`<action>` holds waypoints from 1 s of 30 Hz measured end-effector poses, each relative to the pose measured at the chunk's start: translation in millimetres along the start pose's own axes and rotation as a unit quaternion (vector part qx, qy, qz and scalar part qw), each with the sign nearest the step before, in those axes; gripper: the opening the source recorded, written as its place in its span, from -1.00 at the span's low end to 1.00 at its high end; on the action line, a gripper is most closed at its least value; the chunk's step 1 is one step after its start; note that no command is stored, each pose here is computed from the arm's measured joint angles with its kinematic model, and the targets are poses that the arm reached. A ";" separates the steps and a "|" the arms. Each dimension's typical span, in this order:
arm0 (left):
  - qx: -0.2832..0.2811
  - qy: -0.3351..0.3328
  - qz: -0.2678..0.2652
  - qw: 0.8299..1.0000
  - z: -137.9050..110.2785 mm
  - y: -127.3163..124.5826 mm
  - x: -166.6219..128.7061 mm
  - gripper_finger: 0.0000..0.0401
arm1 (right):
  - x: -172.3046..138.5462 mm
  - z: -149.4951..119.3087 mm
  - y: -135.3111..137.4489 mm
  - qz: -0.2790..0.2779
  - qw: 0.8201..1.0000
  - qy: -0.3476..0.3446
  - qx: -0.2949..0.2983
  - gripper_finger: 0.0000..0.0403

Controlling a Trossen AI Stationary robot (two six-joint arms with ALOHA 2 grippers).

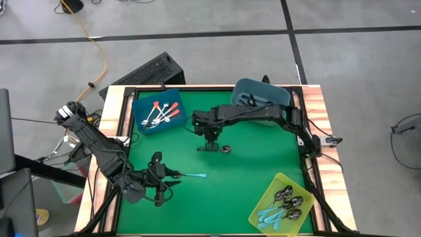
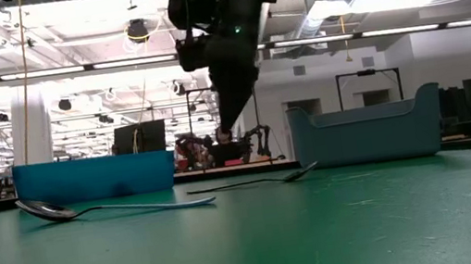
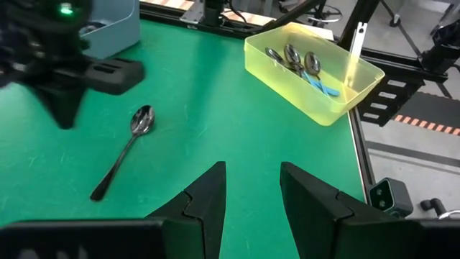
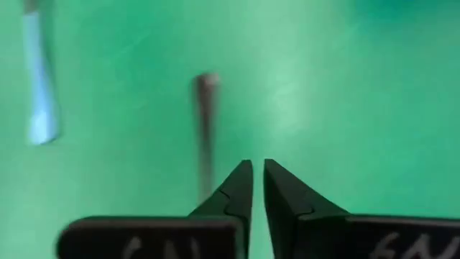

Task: Sort silverware by color (type)
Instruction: Put the black spoon into the blue bin

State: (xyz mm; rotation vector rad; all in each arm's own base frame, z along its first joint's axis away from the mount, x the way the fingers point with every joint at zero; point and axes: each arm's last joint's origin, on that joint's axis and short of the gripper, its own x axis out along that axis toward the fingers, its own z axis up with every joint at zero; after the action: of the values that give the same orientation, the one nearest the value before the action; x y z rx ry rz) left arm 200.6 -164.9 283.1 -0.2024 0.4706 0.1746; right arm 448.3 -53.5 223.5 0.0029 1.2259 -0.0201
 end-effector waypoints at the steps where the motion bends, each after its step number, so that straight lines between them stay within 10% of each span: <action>1: 0.000 0.000 0.000 1.000 0.0 0.0 0.0 -0.42 | 0.0 -1.3 3.9 0.012 1.000 0.008 0.009 -0.77; 14: 0.011 0.000 0.015 1.000 -1.4 2.1 0.0 -0.42 | 15.8 -8.3 54.8 0.018 0.999 0.021 -0.046 0.11; 30: 0.011 -0.006 0.018 1.000 -3.9 -0.3 -3.8 -0.42 | 48.4 -34.2 52.6 -0.005 0.998 0.047 -0.050 0.05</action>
State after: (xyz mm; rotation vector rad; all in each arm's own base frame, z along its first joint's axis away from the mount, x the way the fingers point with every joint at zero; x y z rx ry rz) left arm 195.7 -166.6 281.6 -0.1715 0.4634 0.2056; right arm 433.4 -1.1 165.9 -0.0905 1.3189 0.0322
